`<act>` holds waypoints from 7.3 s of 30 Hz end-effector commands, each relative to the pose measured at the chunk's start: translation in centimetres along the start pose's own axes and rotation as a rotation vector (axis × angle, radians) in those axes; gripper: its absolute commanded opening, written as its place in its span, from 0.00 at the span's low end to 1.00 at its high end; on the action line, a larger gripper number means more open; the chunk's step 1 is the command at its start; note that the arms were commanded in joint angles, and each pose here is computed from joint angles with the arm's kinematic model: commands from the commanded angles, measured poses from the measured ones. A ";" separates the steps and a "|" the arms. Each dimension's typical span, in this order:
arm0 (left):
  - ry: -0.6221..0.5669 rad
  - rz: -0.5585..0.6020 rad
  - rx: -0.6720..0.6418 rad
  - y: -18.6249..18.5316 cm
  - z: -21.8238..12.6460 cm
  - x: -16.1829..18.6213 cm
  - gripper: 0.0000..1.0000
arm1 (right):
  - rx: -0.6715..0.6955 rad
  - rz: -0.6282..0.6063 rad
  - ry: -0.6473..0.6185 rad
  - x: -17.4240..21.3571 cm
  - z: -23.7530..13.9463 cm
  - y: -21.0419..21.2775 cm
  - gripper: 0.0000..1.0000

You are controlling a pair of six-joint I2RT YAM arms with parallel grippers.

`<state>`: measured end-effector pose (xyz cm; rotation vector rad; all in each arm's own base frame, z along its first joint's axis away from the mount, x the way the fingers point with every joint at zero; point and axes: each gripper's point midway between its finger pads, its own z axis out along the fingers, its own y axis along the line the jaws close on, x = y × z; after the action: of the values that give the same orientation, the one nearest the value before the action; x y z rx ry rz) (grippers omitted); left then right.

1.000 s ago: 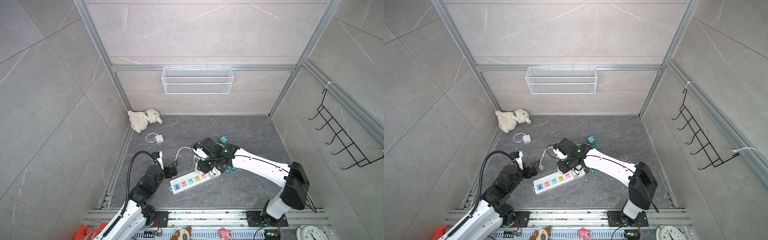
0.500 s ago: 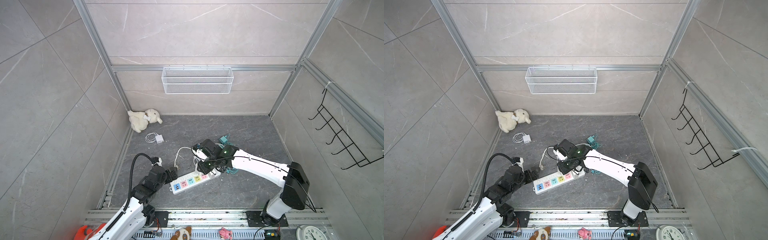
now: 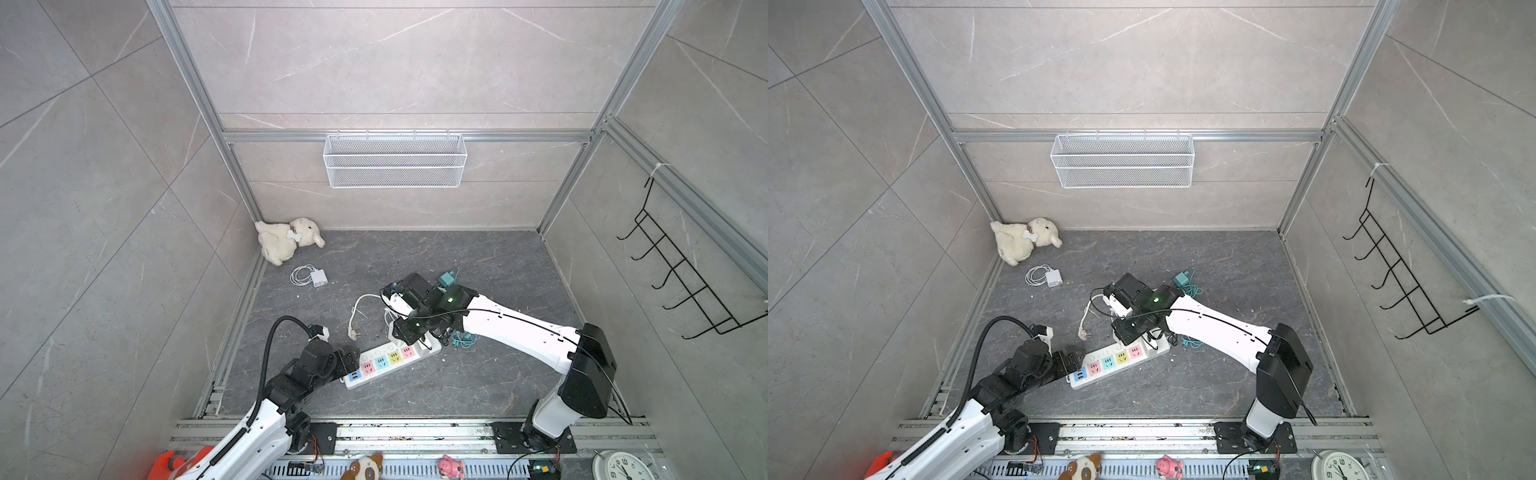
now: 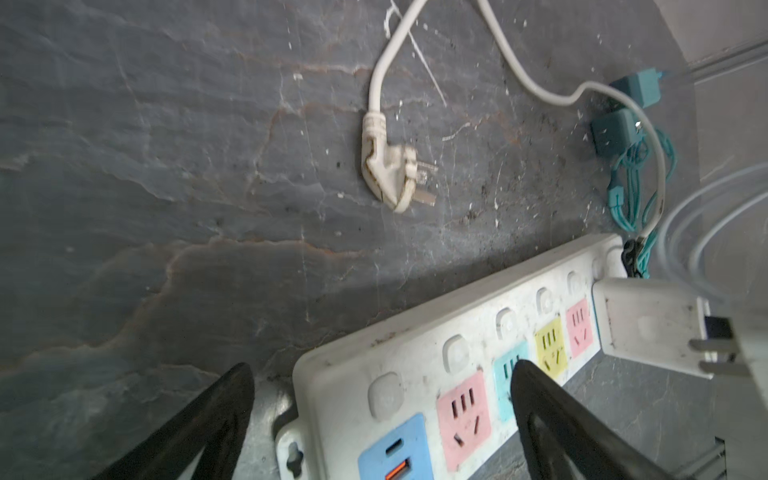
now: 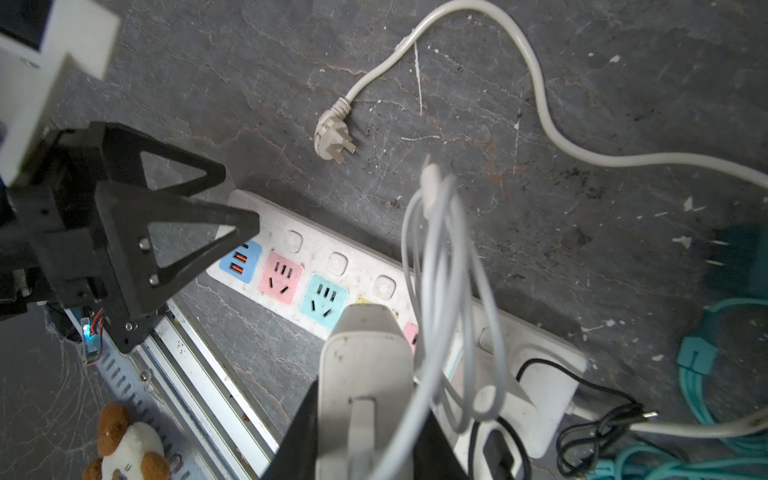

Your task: Insert the plug

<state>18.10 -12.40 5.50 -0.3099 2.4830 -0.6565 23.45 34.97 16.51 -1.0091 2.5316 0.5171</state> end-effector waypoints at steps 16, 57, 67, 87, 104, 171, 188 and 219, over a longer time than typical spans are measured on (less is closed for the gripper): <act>0.167 0.256 -0.017 -2.7 1.2 4.4 1.00 | -0.032 0.045 -0.039 -5.0 0.5 -1.0 0.10; 0.126 0.410 -0.040 -6.2 4.7 3.4 1.00 | 0.087 0.068 0.016 2.6 -0.7 -3.0 0.10; 0.051 0.409 -0.032 -7.6 1.7 0.8 1.00 | -0.020 -0.080 0.013 2.8 -0.7 -0.8 0.11; 0.097 0.151 -0.100 -2.1 -1.0 3.2 0.91 | 0.023 0.041 0.017 3.9 -1.2 -1.4 0.11; -0.079 0.336 -0.060 -5.4 -0.2 -0.9 0.99 | 0.185 0.306 0.016 7.7 -2.7 -3.0 0.10; 0.238 0.404 0.228 -15.4 13.7 2.1 0.83 | 0.358 0.451 0.118 6.2 5.4 -16.0 0.08; 0.170 0.431 0.280 -16.8 9.9 0.7 0.83 | 0.222 0.495 -0.103 8.0 -6.1 -11.5 0.10; 0.208 0.467 0.217 -13.9 10.9 5.0 0.82 | 0.444 0.632 -0.280 5.6 -2.0 -17.9 0.09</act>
<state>22.30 -29.77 3.62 0.4029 2.4814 -0.7561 31.51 17.84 10.93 -0.0064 2.5652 0.1291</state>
